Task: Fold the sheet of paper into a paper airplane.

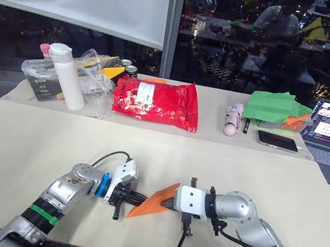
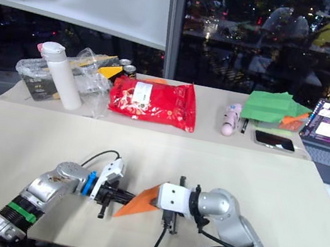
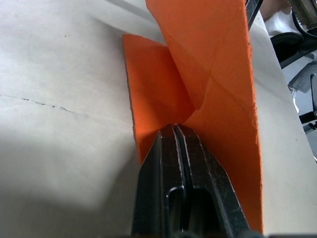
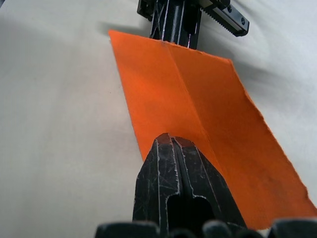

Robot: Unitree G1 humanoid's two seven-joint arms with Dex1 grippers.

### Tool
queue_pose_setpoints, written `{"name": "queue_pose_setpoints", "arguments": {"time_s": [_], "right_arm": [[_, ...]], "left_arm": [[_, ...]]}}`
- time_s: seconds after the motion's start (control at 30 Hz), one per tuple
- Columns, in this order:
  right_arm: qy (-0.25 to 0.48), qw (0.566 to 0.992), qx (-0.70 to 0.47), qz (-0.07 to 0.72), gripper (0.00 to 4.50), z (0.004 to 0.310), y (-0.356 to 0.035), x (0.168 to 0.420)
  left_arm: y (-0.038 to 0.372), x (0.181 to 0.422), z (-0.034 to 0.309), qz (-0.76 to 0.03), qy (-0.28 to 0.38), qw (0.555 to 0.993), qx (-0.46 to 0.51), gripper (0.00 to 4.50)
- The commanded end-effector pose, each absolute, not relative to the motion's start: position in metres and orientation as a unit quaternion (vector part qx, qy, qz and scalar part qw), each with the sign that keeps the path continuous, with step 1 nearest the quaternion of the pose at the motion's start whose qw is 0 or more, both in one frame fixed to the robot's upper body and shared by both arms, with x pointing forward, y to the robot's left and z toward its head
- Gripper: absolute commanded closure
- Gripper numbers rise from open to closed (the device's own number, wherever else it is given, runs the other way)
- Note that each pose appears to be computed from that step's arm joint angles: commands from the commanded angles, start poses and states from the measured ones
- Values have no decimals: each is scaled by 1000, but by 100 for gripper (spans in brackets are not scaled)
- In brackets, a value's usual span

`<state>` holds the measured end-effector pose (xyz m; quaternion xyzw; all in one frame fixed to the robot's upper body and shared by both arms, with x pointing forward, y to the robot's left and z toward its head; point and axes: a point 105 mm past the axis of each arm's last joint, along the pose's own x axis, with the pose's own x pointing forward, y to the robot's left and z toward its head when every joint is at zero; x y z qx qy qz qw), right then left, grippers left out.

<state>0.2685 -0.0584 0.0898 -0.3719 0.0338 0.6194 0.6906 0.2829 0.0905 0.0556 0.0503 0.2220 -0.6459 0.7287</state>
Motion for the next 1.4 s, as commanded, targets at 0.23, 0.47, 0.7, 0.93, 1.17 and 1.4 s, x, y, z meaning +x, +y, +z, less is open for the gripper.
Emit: {"name": "queue_pose_setpoints", "arguments": {"time_s": [0.23,0.47,0.7,0.93,1.17,1.4], "right_arm": [[-7,719,-339,606,444,117,-40,286],[30,704,-364,609,444,92,-46,287],[40,703,-365,609,444,84,-47,289],[46,699,-367,612,444,79,-46,288],[37,704,-367,606,444,87,-47,289],[37,711,-366,600,444,90,-49,290]], "left_arm": [[101,276,40,-630,247,734,49,448],[136,291,44,-563,242,788,59,448],[172,309,68,-500,219,837,41,448],[148,300,100,-543,157,825,24,448],[121,283,72,-584,196,785,61,448],[102,261,57,-639,213,736,66,448]]}}
